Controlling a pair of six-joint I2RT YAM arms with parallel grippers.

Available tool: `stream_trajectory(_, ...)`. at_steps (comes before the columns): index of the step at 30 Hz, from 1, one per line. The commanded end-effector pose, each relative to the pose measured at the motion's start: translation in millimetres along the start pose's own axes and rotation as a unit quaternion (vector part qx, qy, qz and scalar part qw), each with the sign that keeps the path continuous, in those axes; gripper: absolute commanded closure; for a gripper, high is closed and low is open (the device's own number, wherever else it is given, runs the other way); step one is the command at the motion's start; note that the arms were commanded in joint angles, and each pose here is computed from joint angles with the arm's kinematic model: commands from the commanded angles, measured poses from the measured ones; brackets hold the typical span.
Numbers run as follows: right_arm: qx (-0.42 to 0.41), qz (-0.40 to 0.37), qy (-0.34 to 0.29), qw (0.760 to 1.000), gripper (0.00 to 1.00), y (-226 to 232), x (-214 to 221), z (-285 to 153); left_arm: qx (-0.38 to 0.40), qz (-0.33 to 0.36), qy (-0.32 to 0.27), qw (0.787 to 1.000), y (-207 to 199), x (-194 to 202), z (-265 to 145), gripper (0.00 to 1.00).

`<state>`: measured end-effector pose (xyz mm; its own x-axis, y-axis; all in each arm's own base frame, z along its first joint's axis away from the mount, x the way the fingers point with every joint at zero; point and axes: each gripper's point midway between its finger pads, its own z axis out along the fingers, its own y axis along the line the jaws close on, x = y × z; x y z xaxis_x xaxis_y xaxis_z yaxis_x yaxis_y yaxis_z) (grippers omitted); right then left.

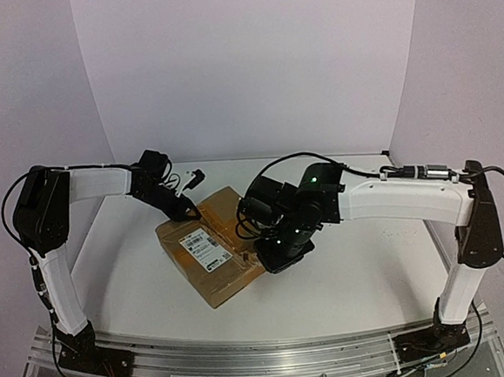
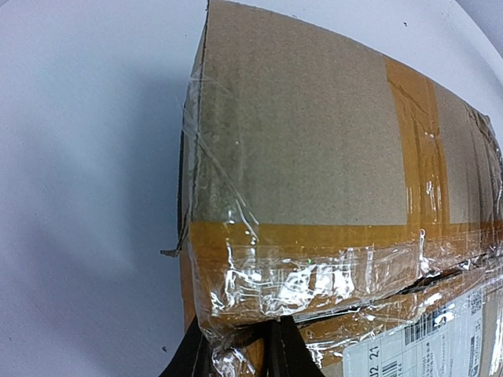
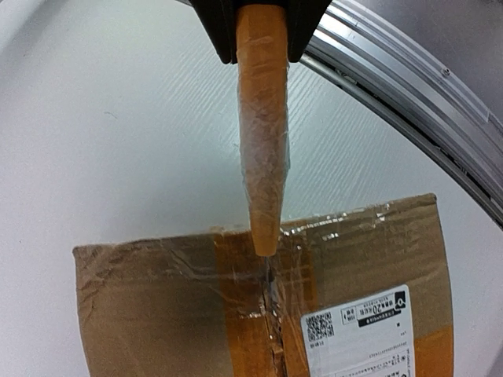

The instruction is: Unpack the express box

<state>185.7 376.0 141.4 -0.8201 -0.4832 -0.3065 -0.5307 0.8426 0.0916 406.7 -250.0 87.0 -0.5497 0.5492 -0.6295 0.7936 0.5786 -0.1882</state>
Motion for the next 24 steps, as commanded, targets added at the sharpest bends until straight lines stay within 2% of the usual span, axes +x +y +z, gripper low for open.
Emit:
stream_trajectory(1,0.07,0.012,0.171,0.983,1.0,-39.2,99.3,-25.7,-0.112,0.015,0.034,0.993,53.8,19.4,-12.1,1.0)
stream_trajectory(15,0.078,0.037,0.143,0.986,1.0,-46.7,106.8,-50.8,-0.114,-0.052,0.054,0.991,54.6,50.3,-22.5,1.0)
stream_trajectory(18,0.054,0.081,0.087,0.991,1.0,-50.1,82.7,-58.0,-0.117,-0.104,0.06,0.986,52.2,59.5,-30.7,1.0)
stream_trajectory(20,0.018,0.142,0.038,0.989,1.0,-54.0,63.6,-53.3,-0.112,-0.162,0.066,0.978,44.8,69.1,-37.0,1.0)
stream_trajectory(24,-0.081,0.257,-0.058,0.961,1.0,-57.0,27.0,-41.0,-0.112,-0.273,0.083,0.952,23.6,96.0,-50.1,1.0)
